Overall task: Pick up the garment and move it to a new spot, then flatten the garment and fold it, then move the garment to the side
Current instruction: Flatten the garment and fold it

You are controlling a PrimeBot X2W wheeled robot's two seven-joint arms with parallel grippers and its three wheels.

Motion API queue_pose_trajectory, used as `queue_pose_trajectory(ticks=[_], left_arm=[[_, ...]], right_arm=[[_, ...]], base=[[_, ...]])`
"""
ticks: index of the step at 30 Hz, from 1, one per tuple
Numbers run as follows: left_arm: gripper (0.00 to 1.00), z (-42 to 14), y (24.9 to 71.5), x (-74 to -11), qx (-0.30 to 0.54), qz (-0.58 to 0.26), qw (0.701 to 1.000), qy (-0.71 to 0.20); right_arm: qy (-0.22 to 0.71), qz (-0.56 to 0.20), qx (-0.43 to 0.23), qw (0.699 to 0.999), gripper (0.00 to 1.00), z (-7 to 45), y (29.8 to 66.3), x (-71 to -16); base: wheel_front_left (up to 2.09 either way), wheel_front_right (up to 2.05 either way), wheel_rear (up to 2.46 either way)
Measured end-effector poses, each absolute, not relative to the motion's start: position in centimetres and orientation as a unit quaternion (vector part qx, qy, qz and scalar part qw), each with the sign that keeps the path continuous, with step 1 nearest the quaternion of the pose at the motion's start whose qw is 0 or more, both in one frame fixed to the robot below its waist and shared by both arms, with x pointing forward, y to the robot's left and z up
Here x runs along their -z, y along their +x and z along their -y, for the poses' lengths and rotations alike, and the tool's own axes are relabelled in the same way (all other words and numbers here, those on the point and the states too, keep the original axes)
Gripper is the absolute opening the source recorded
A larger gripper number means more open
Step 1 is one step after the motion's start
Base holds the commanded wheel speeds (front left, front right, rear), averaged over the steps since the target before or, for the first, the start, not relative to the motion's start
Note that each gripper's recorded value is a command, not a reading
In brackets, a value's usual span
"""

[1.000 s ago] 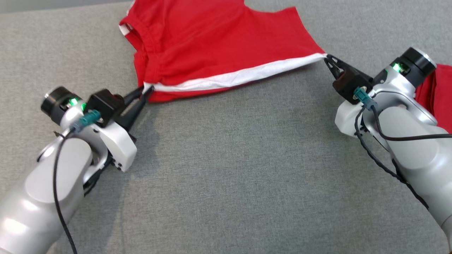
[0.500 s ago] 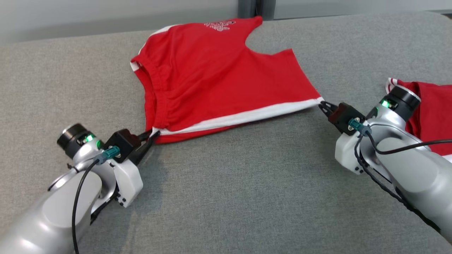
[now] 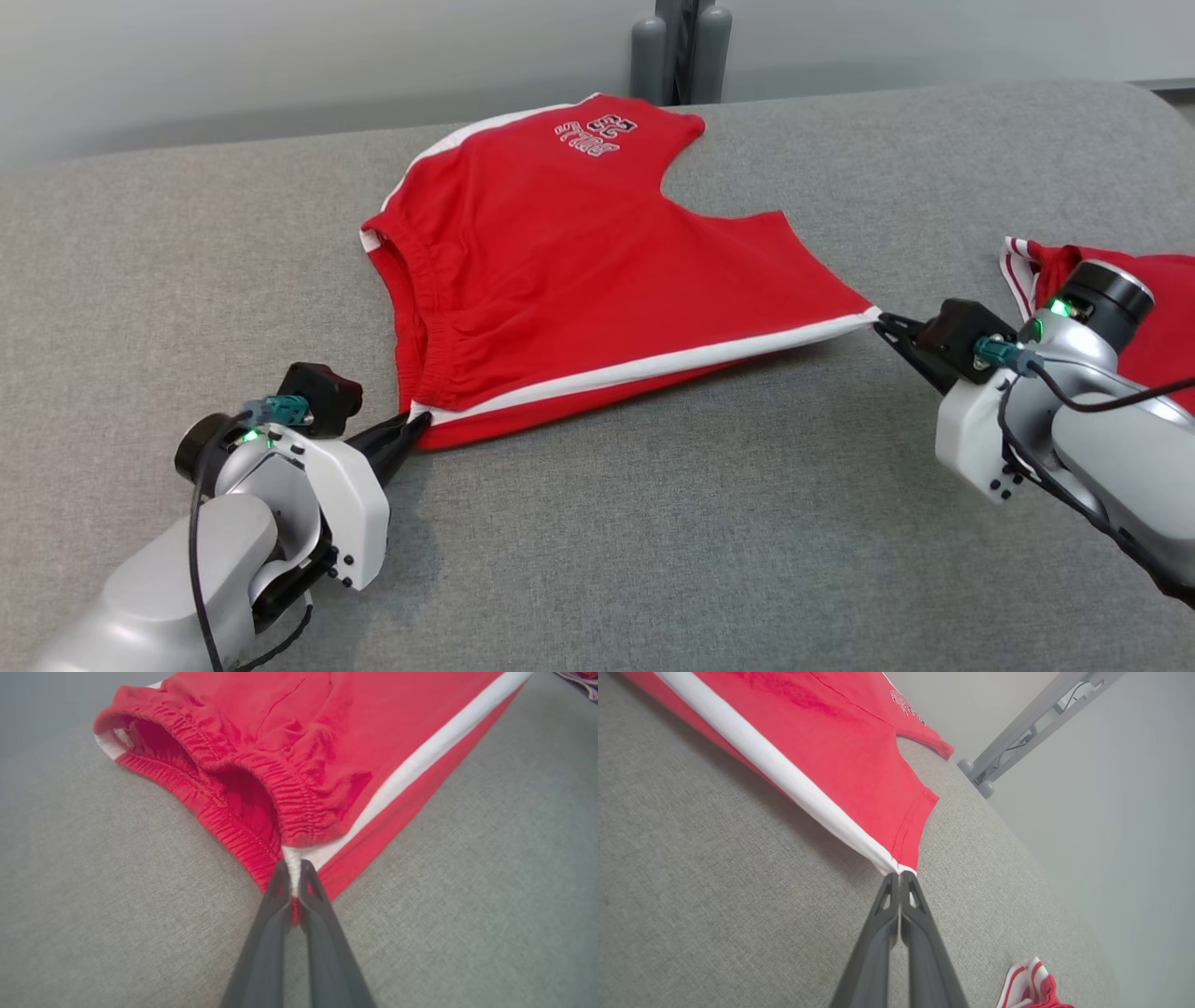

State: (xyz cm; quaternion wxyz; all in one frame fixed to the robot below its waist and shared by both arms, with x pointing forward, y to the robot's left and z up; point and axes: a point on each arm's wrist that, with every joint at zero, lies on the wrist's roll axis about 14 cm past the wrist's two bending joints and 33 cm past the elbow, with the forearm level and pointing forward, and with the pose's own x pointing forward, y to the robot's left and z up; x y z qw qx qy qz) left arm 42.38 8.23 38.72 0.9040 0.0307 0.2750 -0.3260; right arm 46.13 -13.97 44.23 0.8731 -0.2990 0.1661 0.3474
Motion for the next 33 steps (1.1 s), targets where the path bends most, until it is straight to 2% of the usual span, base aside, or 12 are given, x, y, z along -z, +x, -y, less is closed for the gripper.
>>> queue_pose_trajectory(ticks=[6, 14, 25, 33], left_arm=[[0.00, -7.9, 40.5, -39.0, 0.318, -0.324, 0.890, -0.036], [0.00, -8.2, 37.1, -39.3, 0.352, -0.367, 0.860, -0.035], [0.00, -9.0, 33.8, -40.5, 0.379, -0.378, 0.844, -0.029], [0.00, -9.5, 31.4, -40.4, 0.383, -0.387, 0.838, -0.030]], right_arm=[[-0.292, -0.168, -0.360, 0.870, 0.00, 13.8, 44.4, -45.1], [-0.255, -0.197, -0.379, 0.867, 0.00, 12.7, 41.5, -45.4], [-0.223, -0.291, -0.397, 0.841, 0.00, 13.4, 35.6, -45.3], [-0.207, -0.358, -0.419, 0.809, 0.00, 13.7, 30.9, -44.9]], base=[[0.00, 0.00, 0.00], [0.00, 0.00, 0.00], [0.00, 0.00, 0.00], [0.00, 0.00, 0.00]])
